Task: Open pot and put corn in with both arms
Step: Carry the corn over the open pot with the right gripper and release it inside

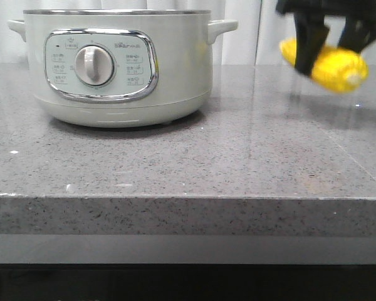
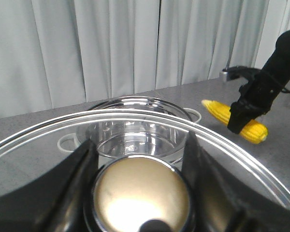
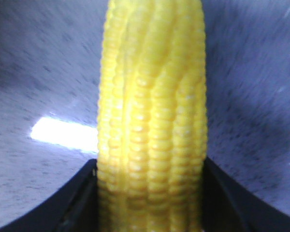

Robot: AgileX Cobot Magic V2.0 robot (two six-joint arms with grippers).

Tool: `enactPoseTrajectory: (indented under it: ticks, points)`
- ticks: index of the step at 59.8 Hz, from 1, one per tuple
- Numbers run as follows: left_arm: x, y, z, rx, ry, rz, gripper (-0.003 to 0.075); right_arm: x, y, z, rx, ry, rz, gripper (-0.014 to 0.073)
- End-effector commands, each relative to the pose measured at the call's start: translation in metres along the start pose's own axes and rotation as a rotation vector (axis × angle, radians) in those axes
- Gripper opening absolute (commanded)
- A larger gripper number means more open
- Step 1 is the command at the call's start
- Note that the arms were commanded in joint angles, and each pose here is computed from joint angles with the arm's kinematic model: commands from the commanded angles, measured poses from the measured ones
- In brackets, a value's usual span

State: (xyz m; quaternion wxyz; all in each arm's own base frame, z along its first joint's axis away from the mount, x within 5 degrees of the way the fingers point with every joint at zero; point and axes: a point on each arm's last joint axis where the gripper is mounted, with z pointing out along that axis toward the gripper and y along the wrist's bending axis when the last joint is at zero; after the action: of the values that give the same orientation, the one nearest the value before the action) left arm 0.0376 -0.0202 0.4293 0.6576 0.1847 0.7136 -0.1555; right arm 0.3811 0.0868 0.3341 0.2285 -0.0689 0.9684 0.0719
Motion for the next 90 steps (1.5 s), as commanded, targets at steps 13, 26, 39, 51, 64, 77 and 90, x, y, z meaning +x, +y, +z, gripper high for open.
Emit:
enactPoseTrajectory:
  ticks: [13,26,39,51,64,77,90]
  points:
    - [-0.023,0.0,-0.006,0.002,-0.18,-0.005,0.0221,-0.027,0.07,-0.126,-0.149,-0.438,-0.231,0.0321]
    - [-0.023,0.0,-0.006,0.002,-0.18,-0.005,0.0221,-0.032,0.12,-0.14,-0.251,-0.551,-0.324,0.0321]
    - [-0.023,0.0,-0.006,0.002,-0.185,-0.005,0.0221,-0.04,0.159,-0.113,-0.329,-0.522,-0.37,0.0321]
    - [-0.023,0.0,-0.006,0.002,-0.188,-0.005,0.0221,-0.044,0.177,-0.072,-0.335,-0.463,-0.394,0.0321]
    - [-0.024,0.0,-0.006,0.001,-0.199,-0.005,0.0221,-0.048,0.181,-0.047,-0.326,-0.432,-0.392,0.0476]
    - [-0.025,0.0,-0.007,0.001,-0.212,-0.005,0.0221,-0.05,0.18,-0.059,-0.334,-0.477,-0.386,0.0596]
    - [-0.026,0.0,-0.006,0.001,-0.215,-0.005,0.0221,-0.038,0.169,-0.11,-0.335,-0.518,-0.398,0.0594]
